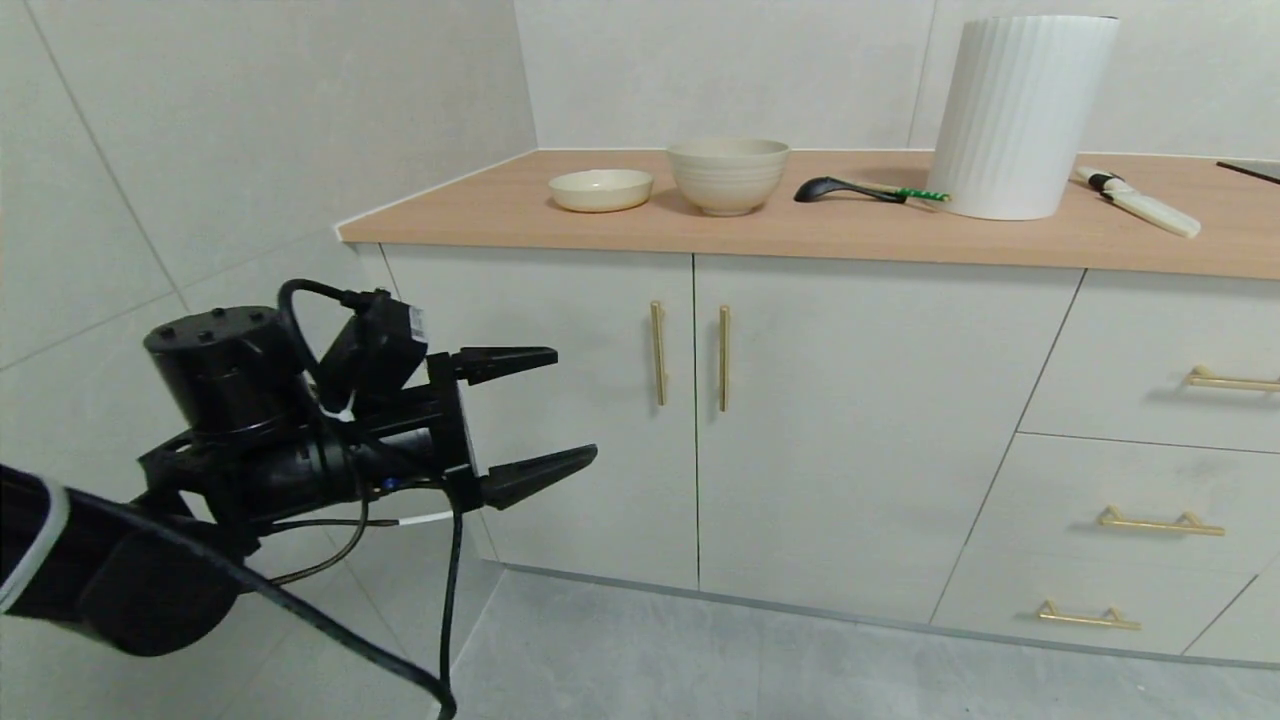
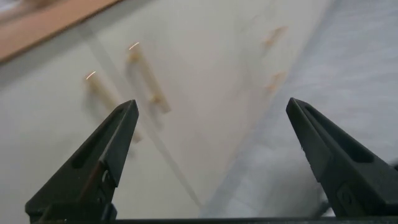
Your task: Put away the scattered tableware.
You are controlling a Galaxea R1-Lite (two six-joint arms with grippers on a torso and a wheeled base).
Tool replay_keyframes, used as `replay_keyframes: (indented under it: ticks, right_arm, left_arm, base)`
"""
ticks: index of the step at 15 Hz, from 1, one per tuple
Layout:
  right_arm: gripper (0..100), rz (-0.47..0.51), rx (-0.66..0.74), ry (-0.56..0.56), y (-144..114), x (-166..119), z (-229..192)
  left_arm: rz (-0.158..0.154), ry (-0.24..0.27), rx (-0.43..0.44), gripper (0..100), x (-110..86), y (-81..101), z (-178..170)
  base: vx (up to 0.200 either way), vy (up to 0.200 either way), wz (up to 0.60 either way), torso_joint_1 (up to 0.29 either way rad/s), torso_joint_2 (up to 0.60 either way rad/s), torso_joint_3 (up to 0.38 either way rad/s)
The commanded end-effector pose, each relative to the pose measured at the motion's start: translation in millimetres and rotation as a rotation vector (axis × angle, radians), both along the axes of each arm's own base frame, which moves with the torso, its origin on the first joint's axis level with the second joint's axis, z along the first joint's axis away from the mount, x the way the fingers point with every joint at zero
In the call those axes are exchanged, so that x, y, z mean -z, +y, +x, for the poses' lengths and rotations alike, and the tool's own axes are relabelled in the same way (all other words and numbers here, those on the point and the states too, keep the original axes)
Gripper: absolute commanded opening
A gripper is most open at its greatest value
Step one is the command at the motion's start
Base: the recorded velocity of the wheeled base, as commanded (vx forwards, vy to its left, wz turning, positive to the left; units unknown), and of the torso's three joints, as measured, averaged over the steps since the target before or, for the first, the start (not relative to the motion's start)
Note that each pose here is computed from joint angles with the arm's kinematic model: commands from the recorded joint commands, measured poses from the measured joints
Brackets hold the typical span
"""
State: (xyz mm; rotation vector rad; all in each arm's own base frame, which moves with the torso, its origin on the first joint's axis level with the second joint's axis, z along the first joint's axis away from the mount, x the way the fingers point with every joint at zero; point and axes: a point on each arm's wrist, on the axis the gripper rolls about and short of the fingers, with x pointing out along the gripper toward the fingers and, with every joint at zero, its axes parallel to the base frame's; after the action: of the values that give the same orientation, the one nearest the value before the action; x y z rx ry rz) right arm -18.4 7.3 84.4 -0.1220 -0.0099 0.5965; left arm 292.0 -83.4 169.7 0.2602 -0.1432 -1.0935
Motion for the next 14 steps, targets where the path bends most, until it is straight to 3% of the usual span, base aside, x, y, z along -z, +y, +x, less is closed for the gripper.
replay_keyframes:
  ticks: [1, 6, 9, 11, 14]
  right_arm:
    - [100, -0.001, 0.000, 0.001, 0.0, -0.1, 0.2]
    - [100, -0.002, -0.001, 0.002, 0.0, 0.1, 0.2]
    - [100, 0.000, -0.001, 0.002, 0.0, -0.1, 0.2]
    - [100, 0.001, -0.001, 0.004, 0.0, 0.1, 0.2]
    - [100, 0.005, -0.001, 0.007, 0.0, 0.1, 0.2]
  left_arm:
    - [0.008, 0.049, -0.053, 100, 21.1, -4.7, 26.8]
    - [-0.024, 0.003, -0.065, 100, 15.8, -11.0, 56.1]
    - [-0.022, 0.019, -0.067, 100, 28.2, -14.2, 73.2]
    - [-0.035, 0.042, -0.067, 100, 37.6, -17.9, 89.7]
    - [-0.049, 0.038, -0.059, 100, 47.1, -23.0, 112.2]
  base:
    - [0.000, 0.000, 0.00, 0.000, 0.00, 0.000]
    - [0.000, 0.000, 0.00, 0.000, 0.00, 0.000]
    - [0.000, 0.000, 0.00, 0.000, 0.00, 0.000]
    - [0.000, 0.000, 0.00, 0.000, 0.00, 0.000]
    - [0.000, 0.000, 0.00, 0.000, 0.00, 0.000]
